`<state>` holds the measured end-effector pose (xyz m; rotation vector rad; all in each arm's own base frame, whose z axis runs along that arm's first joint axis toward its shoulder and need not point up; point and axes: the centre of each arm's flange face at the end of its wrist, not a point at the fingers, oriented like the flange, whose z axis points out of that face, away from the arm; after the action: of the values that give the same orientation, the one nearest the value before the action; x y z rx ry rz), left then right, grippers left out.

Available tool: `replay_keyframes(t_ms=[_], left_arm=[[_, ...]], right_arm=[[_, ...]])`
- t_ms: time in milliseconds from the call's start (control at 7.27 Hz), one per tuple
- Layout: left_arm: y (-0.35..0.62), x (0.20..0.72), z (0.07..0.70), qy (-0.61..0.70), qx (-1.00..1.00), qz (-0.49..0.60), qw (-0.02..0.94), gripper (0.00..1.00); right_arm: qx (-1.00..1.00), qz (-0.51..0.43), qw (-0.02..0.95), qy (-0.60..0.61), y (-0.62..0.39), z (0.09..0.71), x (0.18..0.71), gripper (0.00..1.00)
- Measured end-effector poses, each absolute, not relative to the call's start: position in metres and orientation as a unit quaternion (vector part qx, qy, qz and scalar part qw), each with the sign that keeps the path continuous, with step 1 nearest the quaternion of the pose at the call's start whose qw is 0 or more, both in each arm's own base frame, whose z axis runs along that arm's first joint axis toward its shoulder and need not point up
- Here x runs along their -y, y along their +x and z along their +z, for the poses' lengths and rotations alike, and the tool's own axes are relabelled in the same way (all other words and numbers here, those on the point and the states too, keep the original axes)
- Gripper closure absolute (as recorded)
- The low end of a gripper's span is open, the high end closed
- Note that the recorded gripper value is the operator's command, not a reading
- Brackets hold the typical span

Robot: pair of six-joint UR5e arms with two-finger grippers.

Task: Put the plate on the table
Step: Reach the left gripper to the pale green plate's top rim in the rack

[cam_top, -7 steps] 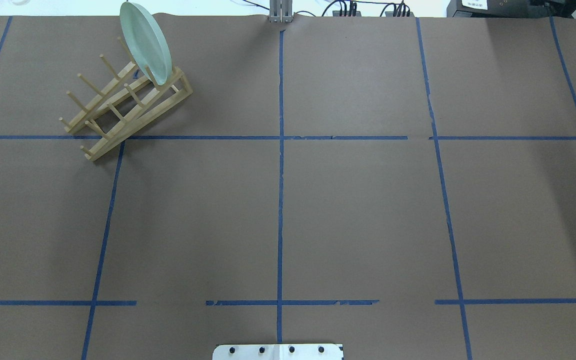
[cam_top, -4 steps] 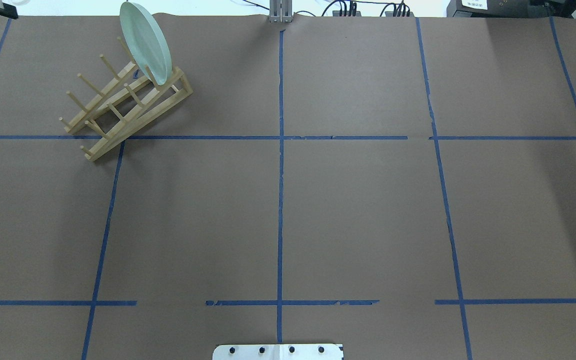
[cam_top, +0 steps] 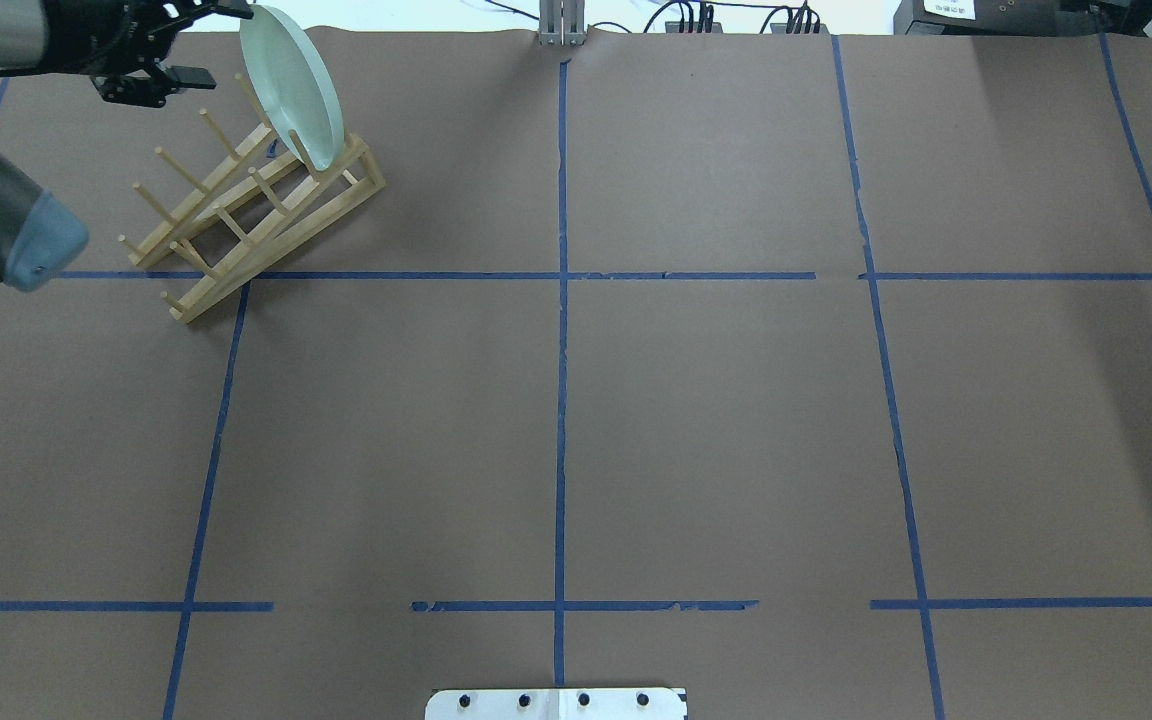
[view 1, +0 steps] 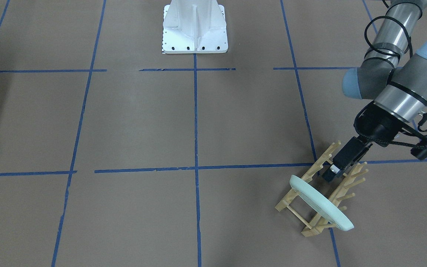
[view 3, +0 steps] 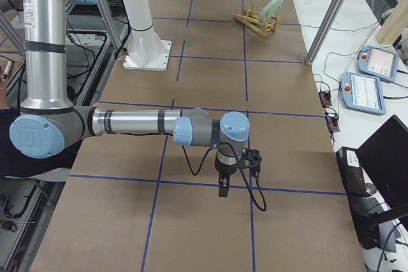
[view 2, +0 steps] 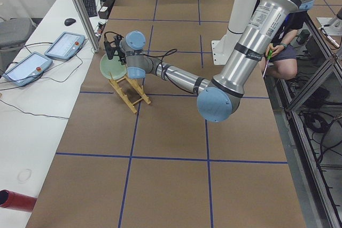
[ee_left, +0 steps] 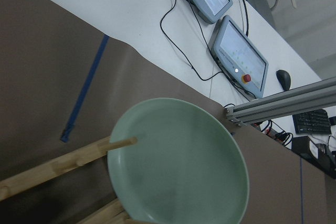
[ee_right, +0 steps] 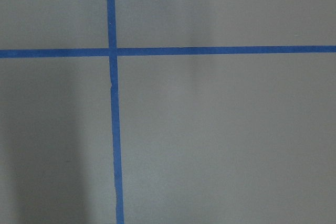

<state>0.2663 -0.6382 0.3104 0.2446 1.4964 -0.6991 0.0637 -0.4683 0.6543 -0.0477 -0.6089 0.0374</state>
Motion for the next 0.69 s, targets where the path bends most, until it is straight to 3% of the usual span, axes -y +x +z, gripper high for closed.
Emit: replay_keyframes(t_ms=[275,688], left_arm=[[0.291,0.647,0.306,0.111,-0.66,-0.316,0.672,0.18],[0.305,0.652,0.308,0.115,-0.655,-0.315,0.677,0.73]], right_arm=[[0.3,0.018,0.954,-0.024,0.063,0.654,0.468,0.0],[0.3,0.019,0.954,-0.023,0.064,0.654,0.468,0.0]])
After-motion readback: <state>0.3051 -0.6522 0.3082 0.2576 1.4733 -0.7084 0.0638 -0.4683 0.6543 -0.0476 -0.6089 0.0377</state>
